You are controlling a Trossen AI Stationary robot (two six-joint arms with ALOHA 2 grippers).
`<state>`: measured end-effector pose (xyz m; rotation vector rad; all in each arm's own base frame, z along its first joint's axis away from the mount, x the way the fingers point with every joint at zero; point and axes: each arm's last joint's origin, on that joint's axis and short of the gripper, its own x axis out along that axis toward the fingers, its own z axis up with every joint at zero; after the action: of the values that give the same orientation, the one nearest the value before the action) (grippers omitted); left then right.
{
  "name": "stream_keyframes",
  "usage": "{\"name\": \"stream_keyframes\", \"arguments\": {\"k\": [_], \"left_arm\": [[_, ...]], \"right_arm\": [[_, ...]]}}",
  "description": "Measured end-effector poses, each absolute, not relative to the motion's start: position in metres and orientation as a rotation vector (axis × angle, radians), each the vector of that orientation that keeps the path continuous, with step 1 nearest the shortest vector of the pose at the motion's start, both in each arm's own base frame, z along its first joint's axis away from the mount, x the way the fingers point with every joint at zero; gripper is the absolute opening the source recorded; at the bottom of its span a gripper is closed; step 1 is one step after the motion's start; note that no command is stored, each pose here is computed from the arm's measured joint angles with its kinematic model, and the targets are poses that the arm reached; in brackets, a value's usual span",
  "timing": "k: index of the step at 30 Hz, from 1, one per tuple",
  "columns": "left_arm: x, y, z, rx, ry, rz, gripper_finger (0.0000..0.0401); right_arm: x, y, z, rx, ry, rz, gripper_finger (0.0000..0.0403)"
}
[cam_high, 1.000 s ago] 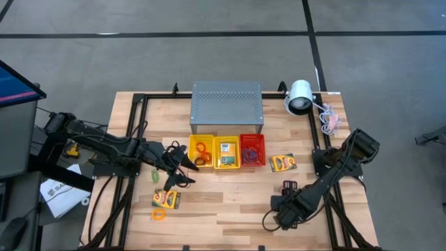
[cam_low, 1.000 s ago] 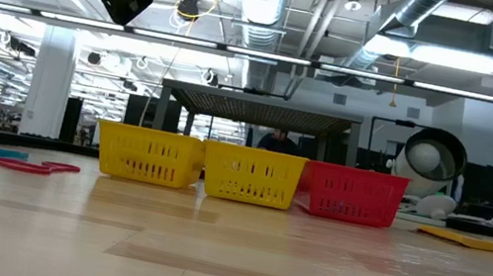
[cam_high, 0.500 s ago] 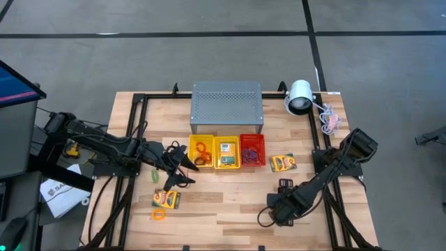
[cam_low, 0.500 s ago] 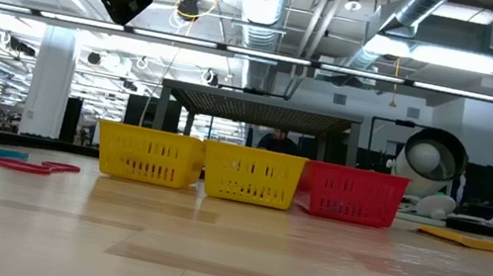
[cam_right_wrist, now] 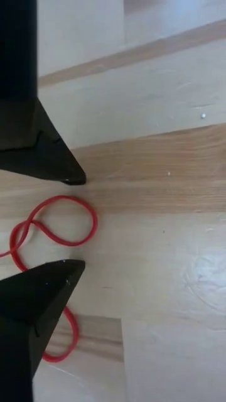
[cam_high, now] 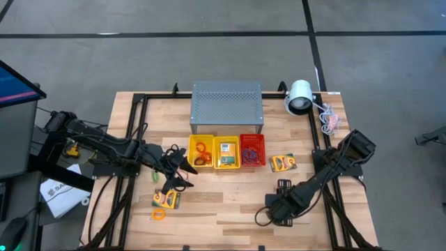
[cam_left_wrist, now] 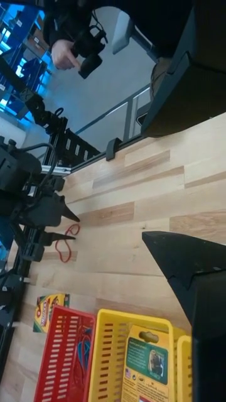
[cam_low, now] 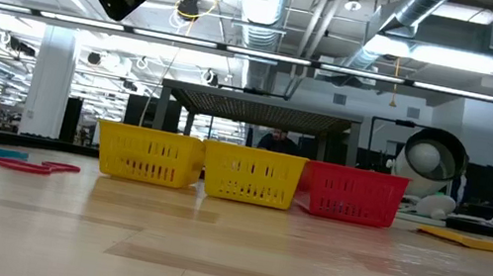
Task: Pick & Place Office Desk Supplies
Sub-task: Put the red rubber band into the red bin
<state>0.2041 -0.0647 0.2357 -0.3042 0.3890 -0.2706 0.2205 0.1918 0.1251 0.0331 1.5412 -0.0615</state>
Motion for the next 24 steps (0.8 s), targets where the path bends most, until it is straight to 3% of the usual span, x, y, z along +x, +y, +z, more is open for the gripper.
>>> {"name": "stream_keyframes", "arguments": {"k": [12, 24], "left_arm": [[0.204, -0.065, 0.236, -0.304, 0.389, -0.27, 0.0254], [0.204, -0.065, 0.236, -0.305, 0.389, -0.27, 0.0254]], "right_arm": [[0.221, 0.193, 0.125, 0.054, 1.545, -0.052, 0.0012], [0.225, 0.182, 0.138, 0.096, 1.505, -0.063, 0.0001]]}}
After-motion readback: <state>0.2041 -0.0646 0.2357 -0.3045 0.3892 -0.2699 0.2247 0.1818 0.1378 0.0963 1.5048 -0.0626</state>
